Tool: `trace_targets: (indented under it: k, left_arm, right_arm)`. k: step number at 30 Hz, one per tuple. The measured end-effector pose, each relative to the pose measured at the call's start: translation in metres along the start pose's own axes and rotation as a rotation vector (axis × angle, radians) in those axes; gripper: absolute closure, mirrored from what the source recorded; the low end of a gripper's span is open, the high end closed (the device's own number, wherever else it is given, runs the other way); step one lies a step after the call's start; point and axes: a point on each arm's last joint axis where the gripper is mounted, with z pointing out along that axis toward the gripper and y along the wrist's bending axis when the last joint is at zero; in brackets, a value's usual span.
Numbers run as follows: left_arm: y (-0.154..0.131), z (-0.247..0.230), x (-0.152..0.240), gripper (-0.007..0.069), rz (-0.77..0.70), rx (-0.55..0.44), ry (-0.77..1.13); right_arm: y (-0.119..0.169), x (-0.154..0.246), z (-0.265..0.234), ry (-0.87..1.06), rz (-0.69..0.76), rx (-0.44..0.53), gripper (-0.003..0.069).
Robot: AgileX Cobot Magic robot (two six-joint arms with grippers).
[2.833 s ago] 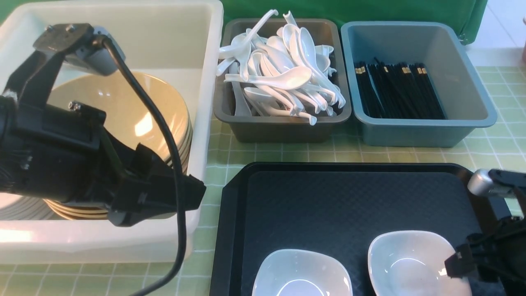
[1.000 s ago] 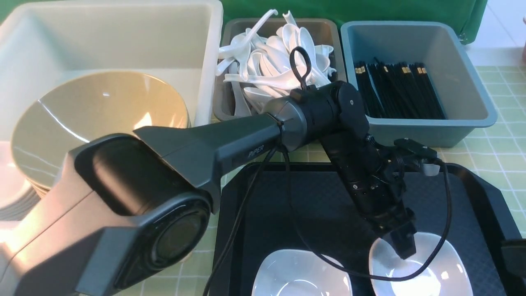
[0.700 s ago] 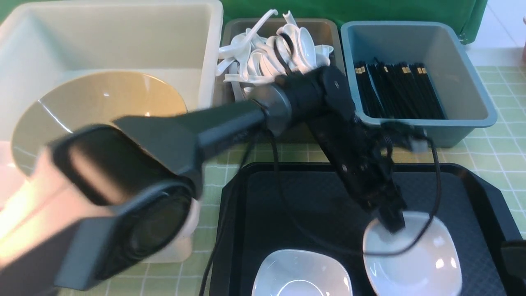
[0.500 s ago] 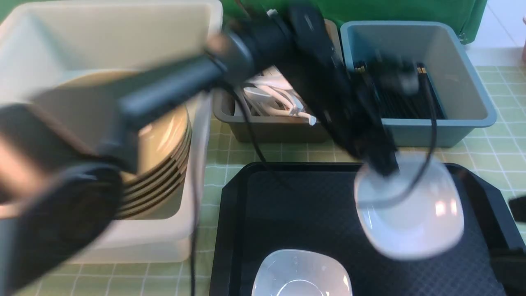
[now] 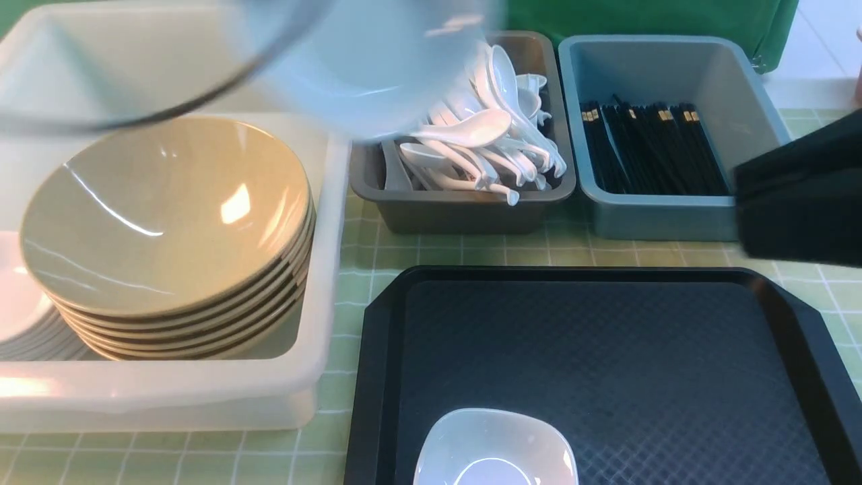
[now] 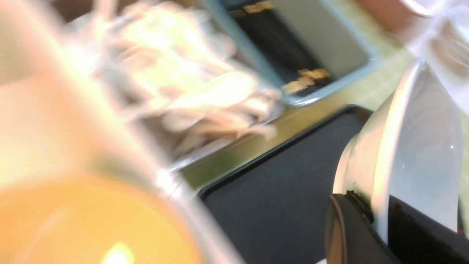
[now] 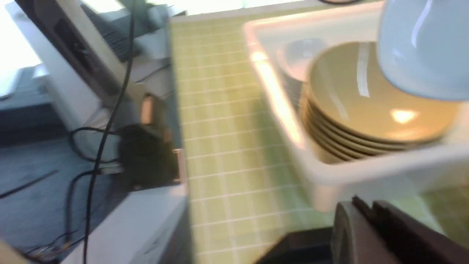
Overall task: On green table put chopsticks spoon bowls plates into blue grey white boxes.
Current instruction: 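Place the white bowl into the white bin with the other dishes with the left gripper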
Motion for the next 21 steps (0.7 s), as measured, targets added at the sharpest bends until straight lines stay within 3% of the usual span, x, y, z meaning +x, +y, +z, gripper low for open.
trace_targets:
  k: [1, 2, 3, 5, 7, 11, 14, 17, 21]
  left_arm:
    - [-0.003, -0.004, 0.001, 0.061, 0.006, -0.002, -0.011]
    - [0.013, -0.022, 0.026, 0.061, -0.08, -0.103, -0.027]
    - [0.011, -0.028, 0.03, 0.061, -0.083, -0.122, -0.042]
    - [0.028, -0.053, 0.066, 0.061, -0.219, -0.322, -0.11]
    - [0.033, -0.064, 0.084, 0.061, -0.288, -0.442, -0.16]
    - [0.048, -0.073, 0.105, 0.061, -0.425, -0.662, -0.198]
    - [0.077, -0.073, 0.112, 0.061, -0.543, -0.838, -0.159]
    - [0.105, -0.067, 0.115, 0.061, -0.625, -0.941, -0.102]
    - [0.137, -0.045, 0.12, 0.061, -0.709, -0.941, -0.005]
  right_arm:
    - [0.0, 0.0, 0.001, 0.003, -0.001, -0.007, 0.0616]
    - [0.0, -0.001, 0.011, 0.009, -0.009, -0.051, 0.0628]
    - [0.0, -0.001, 0.012, 0.012, -0.009, -0.059, 0.0628]
    - [-0.002, -0.005, 0.036, 0.031, -0.023, -0.126, 0.0634]
    - [-0.004, -0.006, 0.052, 0.061, -0.032, -0.174, 0.0634]
    - [0.003, -0.01, 0.095, 0.168, -0.063, -0.285, 0.0634]
    - [0.009, -0.008, 0.115, 0.233, -0.076, -0.325, 0.0634]
    - [0.013, -0.007, 0.122, 0.255, -0.086, -0.344, 0.0634]
    - [0.013, -0.006, 0.124, 0.265, -0.092, -0.342, 0.0633]
